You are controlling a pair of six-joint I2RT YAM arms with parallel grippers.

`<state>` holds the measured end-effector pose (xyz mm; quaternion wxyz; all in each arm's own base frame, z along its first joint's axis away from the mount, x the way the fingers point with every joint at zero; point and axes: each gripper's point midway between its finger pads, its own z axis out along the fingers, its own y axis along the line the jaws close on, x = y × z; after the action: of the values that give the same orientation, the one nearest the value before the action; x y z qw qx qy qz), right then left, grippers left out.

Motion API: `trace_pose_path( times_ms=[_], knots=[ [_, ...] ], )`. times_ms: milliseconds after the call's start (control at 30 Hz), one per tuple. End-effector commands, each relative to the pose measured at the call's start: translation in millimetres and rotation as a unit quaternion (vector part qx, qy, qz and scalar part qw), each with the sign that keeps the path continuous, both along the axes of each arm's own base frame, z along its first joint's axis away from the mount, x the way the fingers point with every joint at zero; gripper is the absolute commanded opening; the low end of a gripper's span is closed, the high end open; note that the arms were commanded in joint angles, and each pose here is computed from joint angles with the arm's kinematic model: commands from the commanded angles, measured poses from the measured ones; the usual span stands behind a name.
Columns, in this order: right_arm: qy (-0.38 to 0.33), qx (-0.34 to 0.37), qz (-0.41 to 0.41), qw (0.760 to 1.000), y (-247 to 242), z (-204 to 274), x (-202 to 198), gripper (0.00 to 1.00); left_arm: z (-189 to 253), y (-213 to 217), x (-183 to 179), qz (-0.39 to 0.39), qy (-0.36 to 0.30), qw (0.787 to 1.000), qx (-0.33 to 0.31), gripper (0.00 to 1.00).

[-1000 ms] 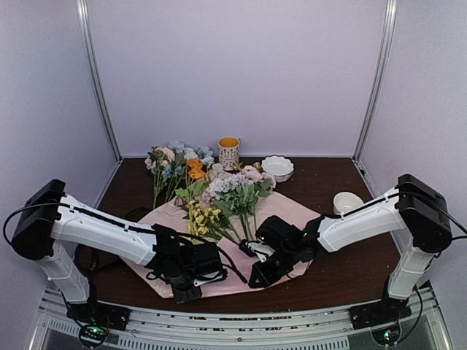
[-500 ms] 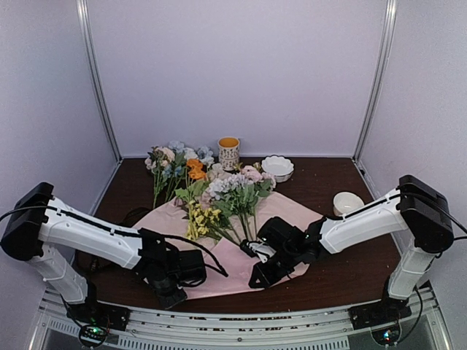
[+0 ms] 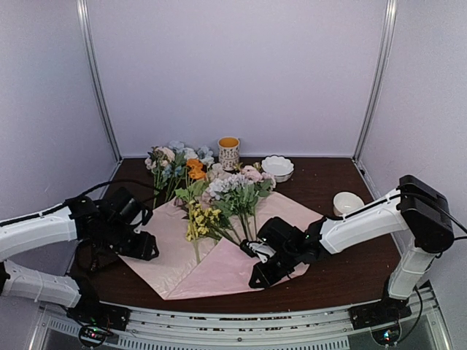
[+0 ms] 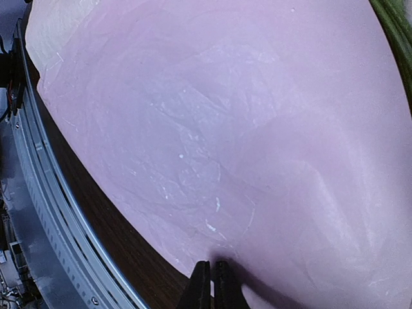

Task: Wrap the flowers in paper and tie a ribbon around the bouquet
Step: Press the fold line on the 1/4-folded wrapping paper, then pick up the one-fourth-folded wrapping paper from the center of the board.

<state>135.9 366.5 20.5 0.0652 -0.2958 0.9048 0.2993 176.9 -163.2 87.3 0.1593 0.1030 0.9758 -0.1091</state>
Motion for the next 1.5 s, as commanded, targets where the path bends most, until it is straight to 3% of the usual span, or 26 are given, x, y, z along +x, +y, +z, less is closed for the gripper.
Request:
trace_pose_path(
  times_ms=[0,200,367,533,667,767,900,1000,1467],
  knots=[
    [0.0,-0.05,-0.012,0.999,-21,-14,-2,0.05,-4,26,27,0.122,-0.004,0.989,-0.083,0.63],
    [0.002,-0.055,-0.01,0.998,-23,-15,-3,0.04,-29,48,25,0.207,0.021,0.973,-0.104,0.74],
    [0.005,-0.056,-0.01,0.998,-23,-17,-4,0.04,-54,75,12,0.287,0.04,0.951,-0.104,0.75],
    [0.008,-0.053,-0.009,0.999,-21,-17,-4,0.04,-66,78,1,0.311,0.04,0.942,-0.122,0.75],
    [0.007,-0.054,-0.004,0.999,-19,-16,-4,0.04,-65,72,12,0.305,0.018,0.941,-0.147,0.73],
    [0.001,-0.05,0.002,0.999,-13,-10,-1,0.04,-64,70,19,0.3,0.011,0.942,-0.147,0.6],
    [-0.015,-0.029,0.015,0.999,5,7,9,0.04,-61,72,21,0.295,0.007,0.946,-0.136,0.21],
    [-0.018,-0.006,0.039,0.999,24,19,11,0.04,-55,71,24,0.289,-0.009,0.946,-0.145,0.02],
    [0.005,-0.035,0.011,0.999,35,-11,37,0.04,3,61,35,0.233,-0.086,0.951,-0.184,0.0]
  ],
)
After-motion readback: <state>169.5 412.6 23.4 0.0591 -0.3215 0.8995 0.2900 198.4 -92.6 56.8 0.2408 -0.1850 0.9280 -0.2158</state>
